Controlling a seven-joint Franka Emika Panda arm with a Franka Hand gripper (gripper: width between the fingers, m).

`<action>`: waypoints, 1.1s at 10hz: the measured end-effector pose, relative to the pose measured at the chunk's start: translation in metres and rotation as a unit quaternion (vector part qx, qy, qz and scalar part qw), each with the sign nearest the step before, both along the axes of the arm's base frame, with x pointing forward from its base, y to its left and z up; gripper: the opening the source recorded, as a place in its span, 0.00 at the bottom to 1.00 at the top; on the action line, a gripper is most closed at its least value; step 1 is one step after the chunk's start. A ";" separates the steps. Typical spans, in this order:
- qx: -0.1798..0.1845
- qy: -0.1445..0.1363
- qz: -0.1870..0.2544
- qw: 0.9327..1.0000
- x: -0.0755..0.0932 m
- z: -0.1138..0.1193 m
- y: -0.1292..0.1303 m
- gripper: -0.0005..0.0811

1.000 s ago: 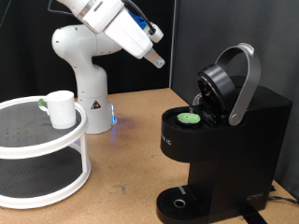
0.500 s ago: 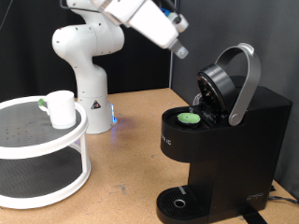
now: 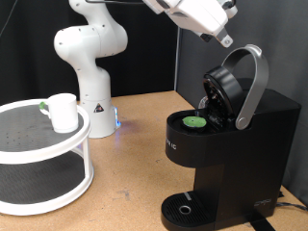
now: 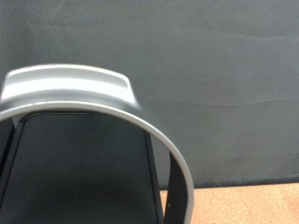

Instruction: Make a cup of coffee with the keurig machine

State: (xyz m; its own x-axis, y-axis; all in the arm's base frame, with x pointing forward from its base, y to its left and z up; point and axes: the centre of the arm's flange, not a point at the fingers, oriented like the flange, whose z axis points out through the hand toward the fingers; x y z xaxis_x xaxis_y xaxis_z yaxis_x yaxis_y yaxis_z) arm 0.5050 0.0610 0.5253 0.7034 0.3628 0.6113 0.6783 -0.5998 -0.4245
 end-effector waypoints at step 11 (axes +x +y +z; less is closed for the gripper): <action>0.018 0.017 0.051 0.998 -0.004 0.050 0.072 0.99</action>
